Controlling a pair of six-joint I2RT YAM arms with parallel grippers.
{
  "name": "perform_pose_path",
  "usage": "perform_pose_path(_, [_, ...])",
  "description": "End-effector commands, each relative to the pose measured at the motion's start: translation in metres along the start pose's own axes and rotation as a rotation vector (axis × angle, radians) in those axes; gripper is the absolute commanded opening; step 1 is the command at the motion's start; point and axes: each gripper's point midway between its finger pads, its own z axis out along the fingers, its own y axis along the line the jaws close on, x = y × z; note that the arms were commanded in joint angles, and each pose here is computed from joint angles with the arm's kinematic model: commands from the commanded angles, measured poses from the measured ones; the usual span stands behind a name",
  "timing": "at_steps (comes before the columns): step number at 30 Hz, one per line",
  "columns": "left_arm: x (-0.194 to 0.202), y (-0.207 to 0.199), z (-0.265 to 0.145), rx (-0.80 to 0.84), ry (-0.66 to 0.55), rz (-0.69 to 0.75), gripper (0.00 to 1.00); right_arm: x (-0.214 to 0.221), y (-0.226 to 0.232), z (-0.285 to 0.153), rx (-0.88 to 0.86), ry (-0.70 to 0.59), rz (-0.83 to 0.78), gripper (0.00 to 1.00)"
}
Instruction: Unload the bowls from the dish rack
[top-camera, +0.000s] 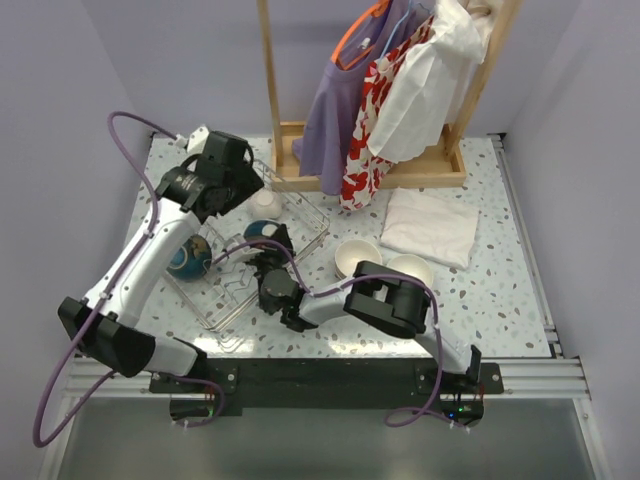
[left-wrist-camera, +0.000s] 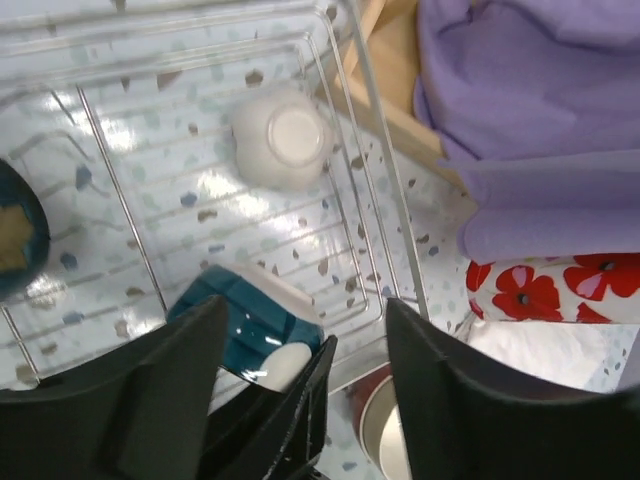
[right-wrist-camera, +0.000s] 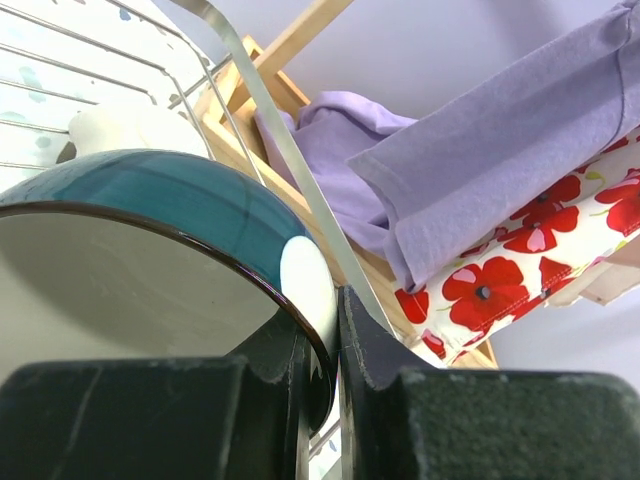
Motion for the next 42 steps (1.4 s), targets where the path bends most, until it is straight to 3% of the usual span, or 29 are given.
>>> perform_pose_path(1, [-0.079, -0.006, -0.050, 0.067, -0.308, 0.051, 0.78, -0.047, -0.082, 0.007, 0.159, -0.091, 0.395, 0.00])
perform_pose_path(3, [-0.089, -0.001, -0.058, 0.056, -0.354, 0.091, 0.88, -0.049, -0.091, 0.009, 0.165, -0.089, 0.404, 0.00])
perform_pose_path(7, [-0.114, 0.013, -0.088, 0.051, -0.486, 0.116, 1.00, -0.053, -0.108, 0.011, 0.162, -0.062, 0.416, 0.00])
perform_pose_path(15, [-0.122, 0.047, -0.110, 0.029, -0.635, 0.279, 1.00, -0.057, -0.141, 0.011, 0.110, 0.026, 0.429, 0.00])
perform_pose_path(18, [-0.116, 0.055, -0.114, 0.057, -0.658, 0.342, 1.00, -0.049, -0.156, 0.014, 0.060, 0.096, 0.465, 0.00])
perform_pose_path(19, [-0.115, 0.055, -0.123, 0.102, -0.674, 0.346, 1.00, -0.029, -0.147, 0.015, 0.017, 0.172, 0.453, 0.00])
perform_pose_path(27, [-0.074, 0.073, -0.106, 0.183, -0.631, 0.472, 1.00, -0.001, -0.189, 0.006, -0.179, 0.355, 0.532, 0.00])
perform_pose_path(28, [-0.069, 0.074, -0.104, 0.201, -0.622, 0.475, 1.00, 0.020, -0.192, 0.001, -0.204, 0.430, 0.484, 0.00])
perform_pose_path(42, [-0.007, 0.069, -0.061, 0.344, -0.463, 0.592, 1.00, 0.124, -0.188, -0.050, -0.510, 0.974, 0.773, 0.00])
